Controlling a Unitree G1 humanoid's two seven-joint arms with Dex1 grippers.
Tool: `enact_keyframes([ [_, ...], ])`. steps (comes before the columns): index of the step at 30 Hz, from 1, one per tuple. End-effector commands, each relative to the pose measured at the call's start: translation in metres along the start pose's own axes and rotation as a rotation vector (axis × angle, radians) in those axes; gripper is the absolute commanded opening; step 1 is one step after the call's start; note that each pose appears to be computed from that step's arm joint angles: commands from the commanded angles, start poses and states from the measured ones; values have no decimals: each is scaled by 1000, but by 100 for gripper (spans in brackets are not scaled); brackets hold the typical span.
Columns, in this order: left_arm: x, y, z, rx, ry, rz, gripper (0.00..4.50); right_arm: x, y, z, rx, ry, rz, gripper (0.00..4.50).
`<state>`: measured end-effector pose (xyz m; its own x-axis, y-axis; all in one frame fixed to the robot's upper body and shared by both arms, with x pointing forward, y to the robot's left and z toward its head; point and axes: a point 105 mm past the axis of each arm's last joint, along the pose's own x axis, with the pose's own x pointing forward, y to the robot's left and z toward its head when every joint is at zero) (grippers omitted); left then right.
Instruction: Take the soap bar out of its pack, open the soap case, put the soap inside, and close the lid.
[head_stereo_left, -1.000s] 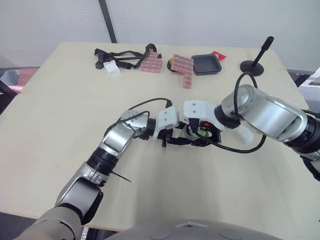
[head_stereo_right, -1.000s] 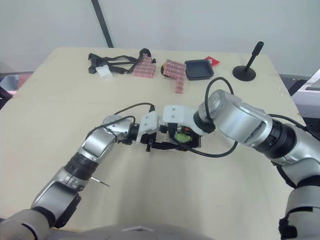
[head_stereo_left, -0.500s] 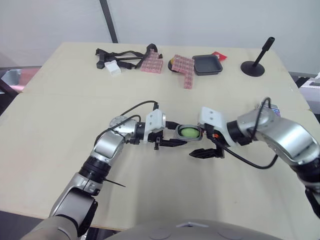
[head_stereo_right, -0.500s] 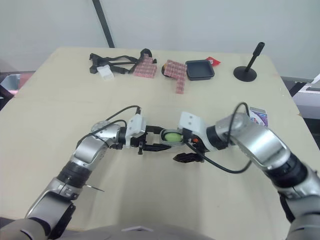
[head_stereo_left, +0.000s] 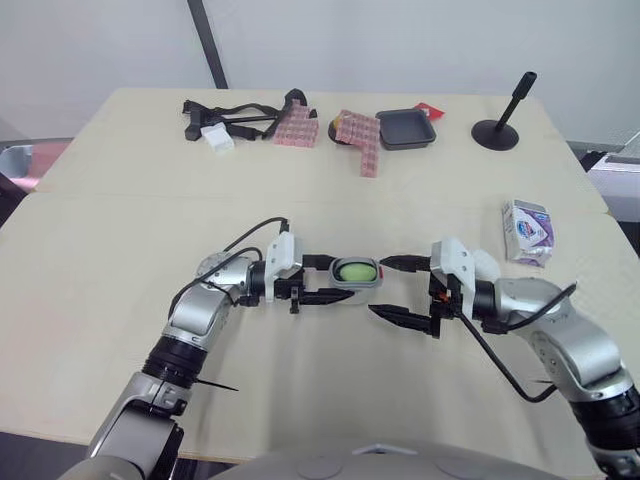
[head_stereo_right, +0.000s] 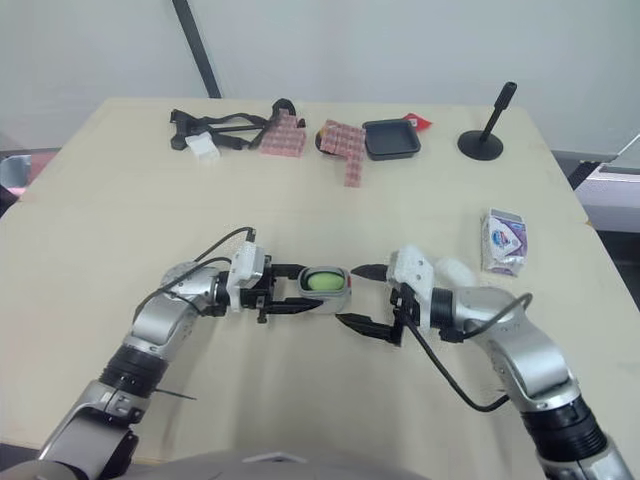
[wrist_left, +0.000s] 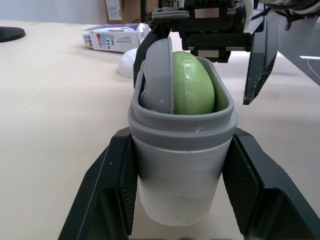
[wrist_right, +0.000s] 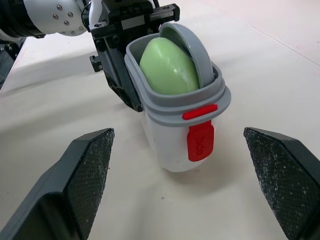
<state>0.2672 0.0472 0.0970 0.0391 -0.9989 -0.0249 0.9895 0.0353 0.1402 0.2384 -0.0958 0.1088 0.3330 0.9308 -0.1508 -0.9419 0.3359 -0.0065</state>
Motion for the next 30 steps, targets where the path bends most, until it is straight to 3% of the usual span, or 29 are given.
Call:
enact_keyframes([
  [1,-4,2,10,54,-41,23,187,-3,-1,9,-67,-65,-23,445],
  [9,0,5,11,72,-48,49,187,-23,-3,2,-93,-96,-115,445],
  [26,4,5,14,76,-50,54,187,-167,-1,-40,-8,-17,-740,445],
  [30,6,0,15,53,-57,27,187,-183,8,-56,30,21,-802,445],
])
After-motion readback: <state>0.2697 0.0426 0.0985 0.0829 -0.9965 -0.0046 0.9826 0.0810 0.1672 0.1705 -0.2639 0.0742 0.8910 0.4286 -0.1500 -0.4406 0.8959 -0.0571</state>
